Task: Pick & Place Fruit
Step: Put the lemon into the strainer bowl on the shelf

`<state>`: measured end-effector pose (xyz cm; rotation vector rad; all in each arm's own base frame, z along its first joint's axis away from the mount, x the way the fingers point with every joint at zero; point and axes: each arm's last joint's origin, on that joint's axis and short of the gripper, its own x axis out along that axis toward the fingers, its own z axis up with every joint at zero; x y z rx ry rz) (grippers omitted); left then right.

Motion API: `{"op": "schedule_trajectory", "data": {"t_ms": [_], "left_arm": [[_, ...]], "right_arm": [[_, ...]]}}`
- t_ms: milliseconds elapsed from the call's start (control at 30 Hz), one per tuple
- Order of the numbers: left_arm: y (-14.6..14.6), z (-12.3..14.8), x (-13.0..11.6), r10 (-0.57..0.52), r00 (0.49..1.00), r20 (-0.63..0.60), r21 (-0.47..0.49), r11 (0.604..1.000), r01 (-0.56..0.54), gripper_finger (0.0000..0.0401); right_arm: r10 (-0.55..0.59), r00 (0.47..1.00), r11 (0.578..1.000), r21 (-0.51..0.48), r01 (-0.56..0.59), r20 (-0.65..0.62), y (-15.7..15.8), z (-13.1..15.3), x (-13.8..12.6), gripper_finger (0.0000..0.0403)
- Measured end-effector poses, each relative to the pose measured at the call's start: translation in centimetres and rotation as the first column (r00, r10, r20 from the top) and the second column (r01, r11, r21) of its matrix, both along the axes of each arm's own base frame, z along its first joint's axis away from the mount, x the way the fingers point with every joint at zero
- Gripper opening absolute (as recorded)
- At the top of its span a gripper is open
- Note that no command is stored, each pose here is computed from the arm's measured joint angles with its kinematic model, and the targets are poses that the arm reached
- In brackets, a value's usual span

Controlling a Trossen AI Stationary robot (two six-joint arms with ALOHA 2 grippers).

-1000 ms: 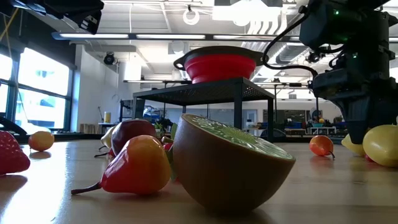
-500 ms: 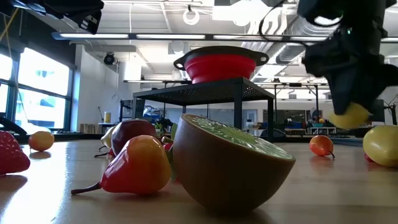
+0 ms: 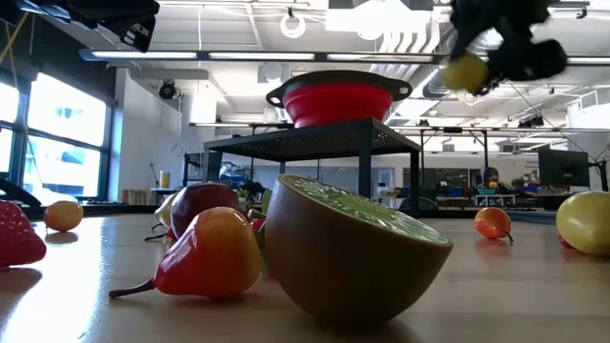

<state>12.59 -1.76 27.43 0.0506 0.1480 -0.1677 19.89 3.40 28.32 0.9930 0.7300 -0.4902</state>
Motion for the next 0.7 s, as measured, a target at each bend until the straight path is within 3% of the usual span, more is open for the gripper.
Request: {"op": "schedule_trajectory", "data": {"t_ms": [333,700], "left_arm": [[0.0,0.0,0.0,0.0,1.0,0.0,0.0,1.0,0.0,0.0019],[0.0,0.0,0.0,0.0,1.0,0.0,0.0,1.0,0.0,0.0019]], "right_arm": [[0.098,0.95,0.985,-0.168,-0.049,0.296,-0.2,4.9,0.3,0.0193],[0.176,0.909,0.947,-0.317,-0.052,0.378,-1.2,8.1,0.6,0.0193]]}}
